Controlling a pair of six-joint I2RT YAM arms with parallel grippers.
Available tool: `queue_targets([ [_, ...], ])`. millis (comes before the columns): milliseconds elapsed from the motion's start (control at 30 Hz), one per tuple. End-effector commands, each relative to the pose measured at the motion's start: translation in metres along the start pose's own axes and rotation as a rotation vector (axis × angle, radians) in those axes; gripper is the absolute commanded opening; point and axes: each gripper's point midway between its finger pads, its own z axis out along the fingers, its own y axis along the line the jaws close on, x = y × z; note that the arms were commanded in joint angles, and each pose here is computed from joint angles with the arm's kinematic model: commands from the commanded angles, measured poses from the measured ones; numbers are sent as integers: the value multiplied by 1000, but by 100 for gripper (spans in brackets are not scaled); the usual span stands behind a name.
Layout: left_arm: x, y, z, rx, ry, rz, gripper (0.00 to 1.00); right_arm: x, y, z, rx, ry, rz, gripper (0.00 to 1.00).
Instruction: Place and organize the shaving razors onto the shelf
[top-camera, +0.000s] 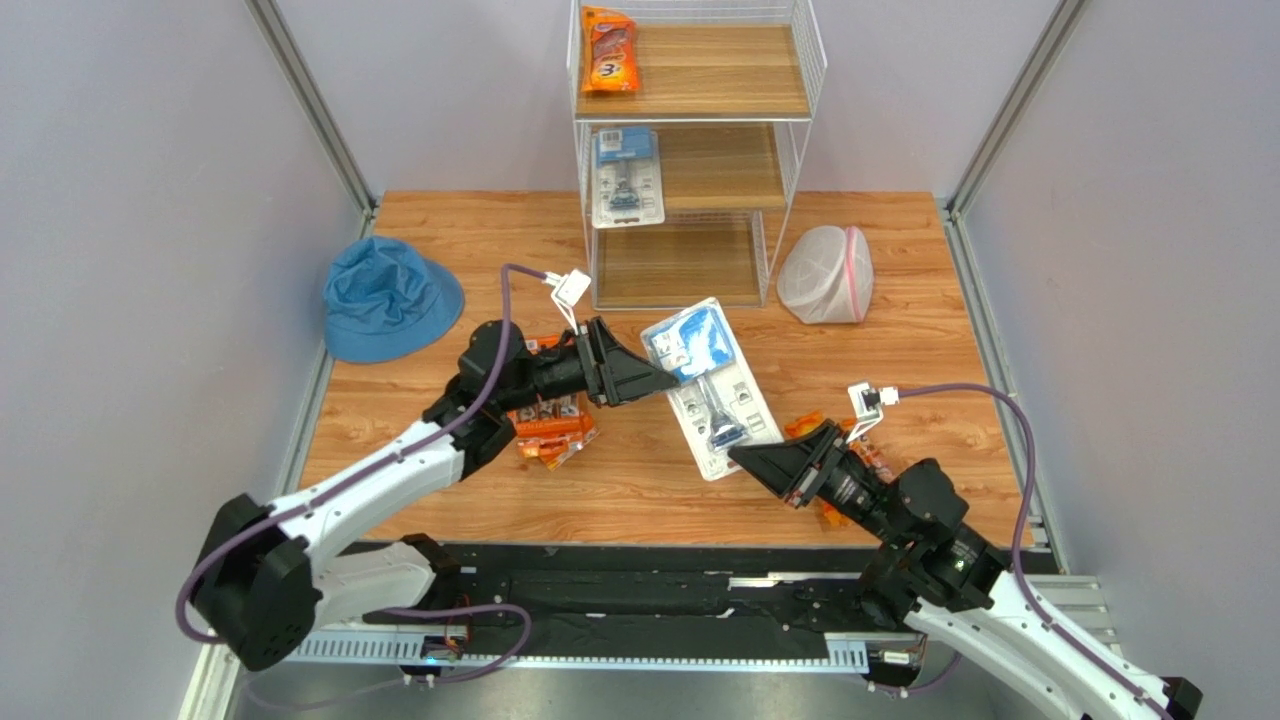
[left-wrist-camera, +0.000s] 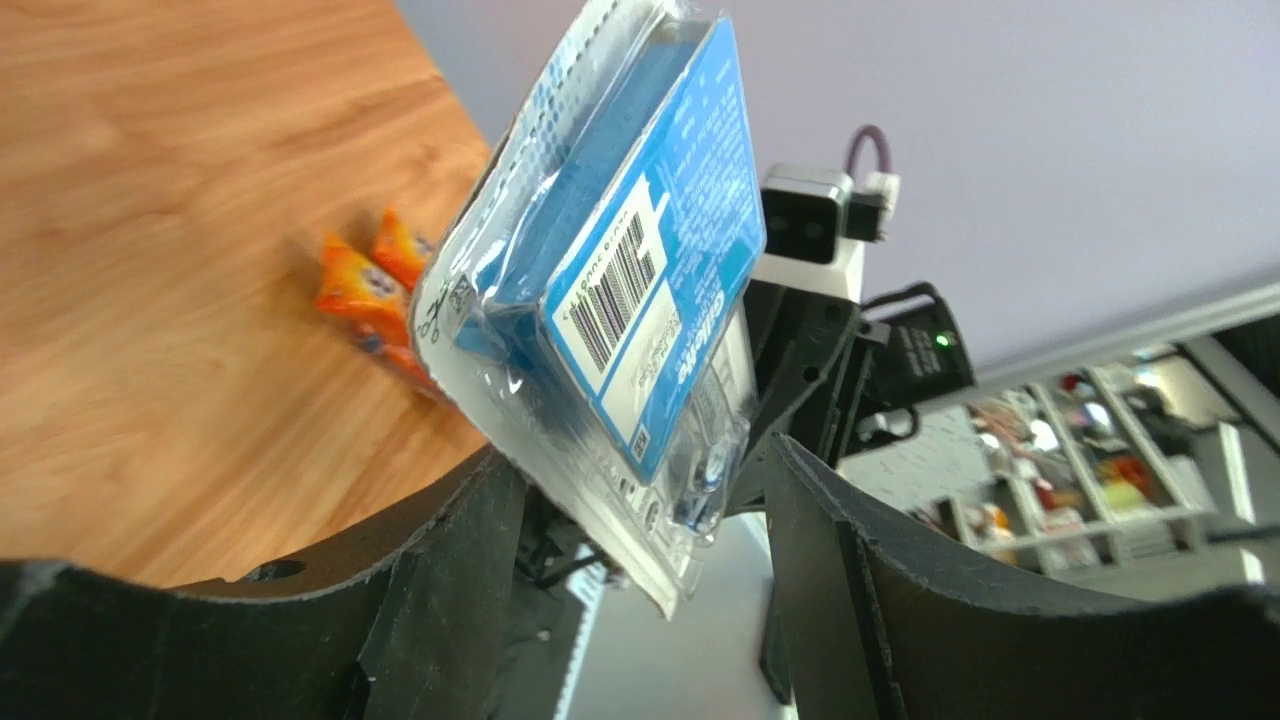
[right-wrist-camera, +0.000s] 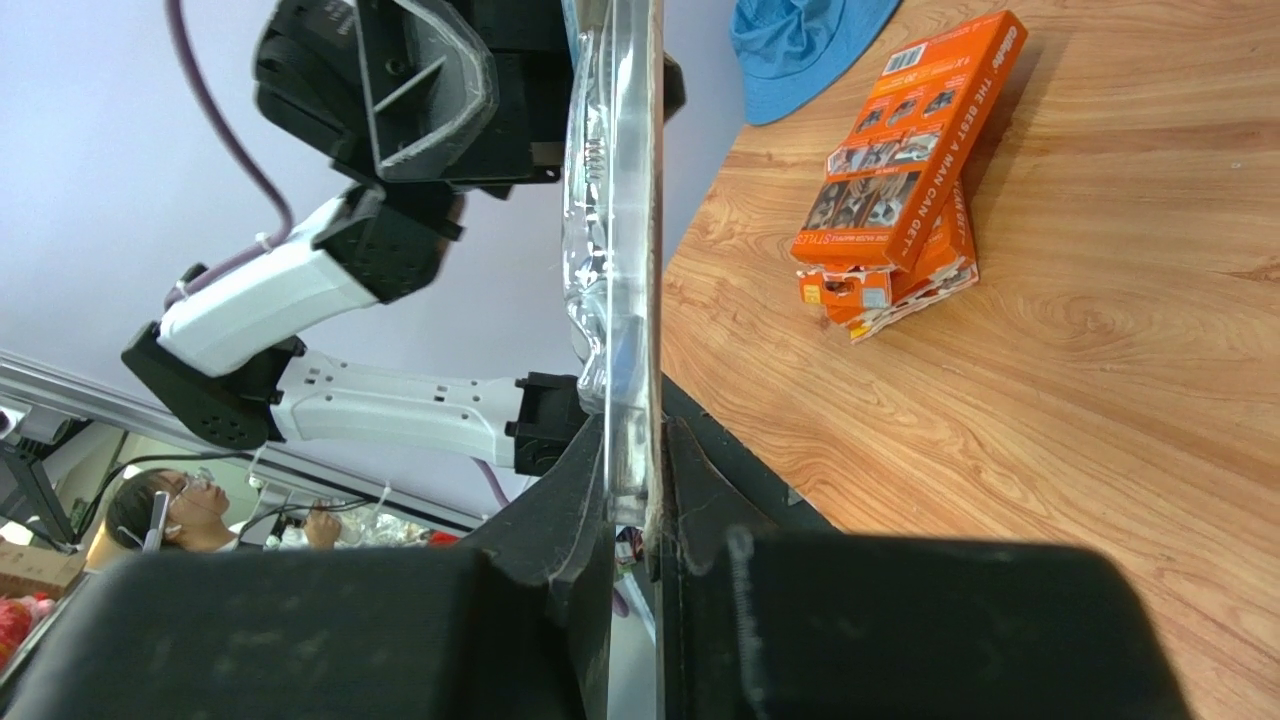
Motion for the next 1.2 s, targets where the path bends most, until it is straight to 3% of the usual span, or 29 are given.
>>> queue_targets([
  [0,-5,41,-32,-375,11,164,68,-17,18,-4,-32,-50,-11,0],
  [400,-24,82,-155,-983,-142,305,72,-20,18,-2,-11,-55,-19,0],
  [667,-4,94,-165,-1008,-72,304,72,-51,31,14,23,-151,-19,0],
  [833,8,99,-165,-983,-41,284,72,-60,34,54,102,-96,-49,0],
  [1167,20,99,-175,-972,-39,282,72,-123,53,108,38,-178,11,0],
])
